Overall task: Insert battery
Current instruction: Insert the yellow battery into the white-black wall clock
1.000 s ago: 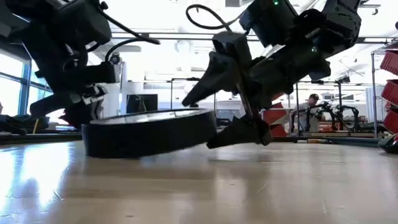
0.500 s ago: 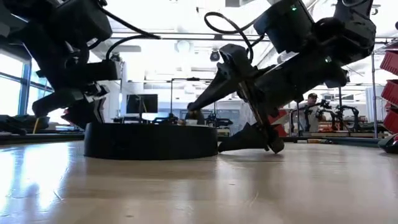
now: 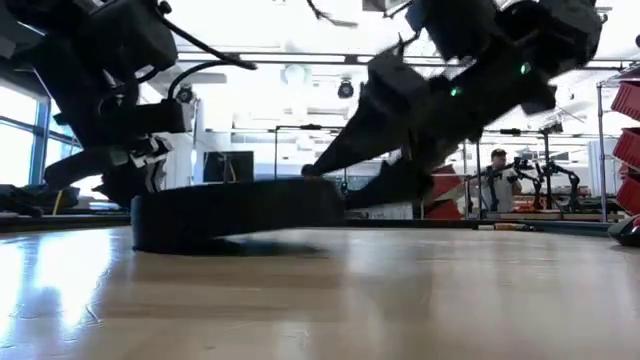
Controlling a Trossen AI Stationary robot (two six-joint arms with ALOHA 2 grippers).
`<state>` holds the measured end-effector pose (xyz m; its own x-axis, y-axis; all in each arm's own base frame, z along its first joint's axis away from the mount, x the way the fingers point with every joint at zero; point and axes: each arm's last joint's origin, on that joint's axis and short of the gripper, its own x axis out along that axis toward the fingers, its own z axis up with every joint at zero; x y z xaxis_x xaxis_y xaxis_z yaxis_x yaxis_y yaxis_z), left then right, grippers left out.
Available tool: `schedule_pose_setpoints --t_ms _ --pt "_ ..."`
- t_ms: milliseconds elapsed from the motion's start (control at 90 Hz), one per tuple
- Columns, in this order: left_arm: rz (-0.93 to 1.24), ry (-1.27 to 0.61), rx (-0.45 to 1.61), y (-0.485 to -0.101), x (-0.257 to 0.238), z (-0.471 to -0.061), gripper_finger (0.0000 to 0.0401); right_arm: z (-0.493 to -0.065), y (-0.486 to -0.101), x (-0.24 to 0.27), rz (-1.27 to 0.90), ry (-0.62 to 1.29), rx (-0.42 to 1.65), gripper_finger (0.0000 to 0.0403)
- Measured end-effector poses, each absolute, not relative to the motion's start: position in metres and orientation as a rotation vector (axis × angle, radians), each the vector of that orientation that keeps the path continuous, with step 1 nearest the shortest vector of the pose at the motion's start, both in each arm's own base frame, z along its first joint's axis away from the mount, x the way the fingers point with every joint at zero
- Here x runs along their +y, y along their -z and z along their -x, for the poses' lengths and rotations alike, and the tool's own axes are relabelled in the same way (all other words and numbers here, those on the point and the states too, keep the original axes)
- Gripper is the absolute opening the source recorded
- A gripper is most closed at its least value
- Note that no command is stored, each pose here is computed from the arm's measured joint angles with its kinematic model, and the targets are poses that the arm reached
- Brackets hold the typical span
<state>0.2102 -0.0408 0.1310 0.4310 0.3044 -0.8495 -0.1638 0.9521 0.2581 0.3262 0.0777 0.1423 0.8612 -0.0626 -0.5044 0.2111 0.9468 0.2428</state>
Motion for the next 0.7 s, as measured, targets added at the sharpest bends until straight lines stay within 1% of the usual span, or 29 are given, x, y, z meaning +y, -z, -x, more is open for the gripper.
schedule_pose_setpoints --t_ms 56,144,233,333,511,700 --pt "-0.143 -0.292 1.089 -0.131 -0.041 -0.21 0.0 -0.321 -0.147 0.082 -0.207 0.156 0.529 0.0375" --pt "-0.132 -0.291 1.087 -0.131 -0.041 -0.21 0.0 -0.314 -0.142 0.087 -0.123 0.186 0.601 0.0375" --pt "-0.126 -0.291 1.076 -0.131 -0.041 -0.211 0.0 -0.313 -0.13 0.088 -0.126 0.192 0.651 0.0375" --pt "-0.114 -0.285 1.042 -0.132 -0.042 -0.215 0.0 -0.315 -0.107 0.089 -0.149 0.194 0.713 0.0375" --pt "-0.119 -0.26 1.037 -0.126 -0.044 -0.22 0.0 -0.327 -0.086 0.088 -0.292 0.183 0.662 0.0375" --pt "-0.14 -0.266 1.07 -0.117 -0.044 -0.222 0.0 -0.331 -0.089 0.081 -0.536 0.202 0.632 0.0375"
